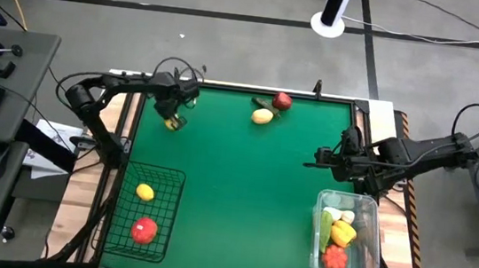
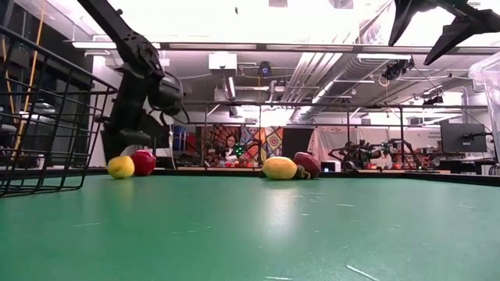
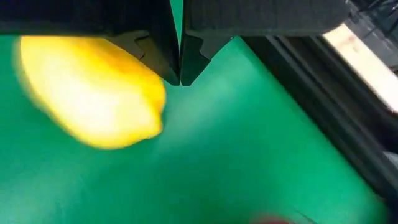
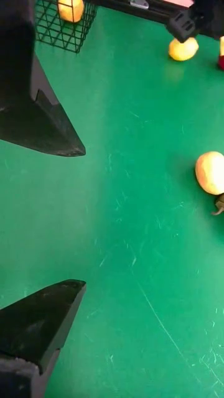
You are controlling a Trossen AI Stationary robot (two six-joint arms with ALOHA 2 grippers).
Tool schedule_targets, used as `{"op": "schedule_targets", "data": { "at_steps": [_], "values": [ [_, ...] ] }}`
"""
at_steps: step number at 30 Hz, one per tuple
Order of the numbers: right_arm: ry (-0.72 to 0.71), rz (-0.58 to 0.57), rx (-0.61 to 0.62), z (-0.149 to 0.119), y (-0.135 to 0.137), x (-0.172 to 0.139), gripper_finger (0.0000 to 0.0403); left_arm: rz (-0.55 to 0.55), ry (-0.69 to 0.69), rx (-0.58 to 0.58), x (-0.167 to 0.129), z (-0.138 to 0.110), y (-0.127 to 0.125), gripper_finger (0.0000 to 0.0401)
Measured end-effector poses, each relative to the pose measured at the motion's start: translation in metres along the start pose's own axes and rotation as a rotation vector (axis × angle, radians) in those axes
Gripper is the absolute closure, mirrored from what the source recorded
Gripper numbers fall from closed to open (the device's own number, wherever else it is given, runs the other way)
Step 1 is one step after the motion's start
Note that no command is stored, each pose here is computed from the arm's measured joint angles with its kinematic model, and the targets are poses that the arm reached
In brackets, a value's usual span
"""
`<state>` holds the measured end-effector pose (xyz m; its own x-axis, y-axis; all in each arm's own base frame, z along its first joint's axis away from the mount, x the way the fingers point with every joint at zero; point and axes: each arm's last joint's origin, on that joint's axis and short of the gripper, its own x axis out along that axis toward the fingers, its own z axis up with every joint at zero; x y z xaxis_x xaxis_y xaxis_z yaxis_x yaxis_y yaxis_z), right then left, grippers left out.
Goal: Sort produce into baskets
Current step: Put the yellow lemon into the black wire basket
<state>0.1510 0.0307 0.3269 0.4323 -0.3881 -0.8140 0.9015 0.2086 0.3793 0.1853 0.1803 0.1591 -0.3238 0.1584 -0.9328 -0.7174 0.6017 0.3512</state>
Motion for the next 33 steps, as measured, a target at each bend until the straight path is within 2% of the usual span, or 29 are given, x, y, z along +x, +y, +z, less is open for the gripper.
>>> {"op": "schedule_targets", "data": {
  "at_steps": [7,22,25,27,31,33],
  "values": [
    [-0.004,0.0,-0.002,0.0,0.0,0.0,0.007,-0.027,0.003,-0.006,0.006,-0.011,-0.022,0.0401],
    [-0.011,0.001,-0.002,0.0,0.0,0.0,0.007,-0.163,-0.455,-0.059,-0.024,0.006,-0.09,0.0401],
    [-0.011,0.001,-0.002,0.0,0.0,0.0,0.007,-0.135,-0.569,-0.044,-0.032,0.007,-0.102,0.0401],
    [-0.011,0.001,-0.002,0.0,0.0,0.0,0.007,-0.076,-0.613,-0.029,-0.039,0.007,-0.106,0.0401],
    [-0.011,0.001,-0.002,0.0,0.0,0.0,0.007,0.046,-0.66,-0.047,-0.062,0.011,-0.103,0.0401],
    [-0.011,0.001,-0.002,0.0,0.0,0.0,0.007,0.059,-0.704,-0.053,-0.074,0.019,-0.099,0.0401]
  ]
}}
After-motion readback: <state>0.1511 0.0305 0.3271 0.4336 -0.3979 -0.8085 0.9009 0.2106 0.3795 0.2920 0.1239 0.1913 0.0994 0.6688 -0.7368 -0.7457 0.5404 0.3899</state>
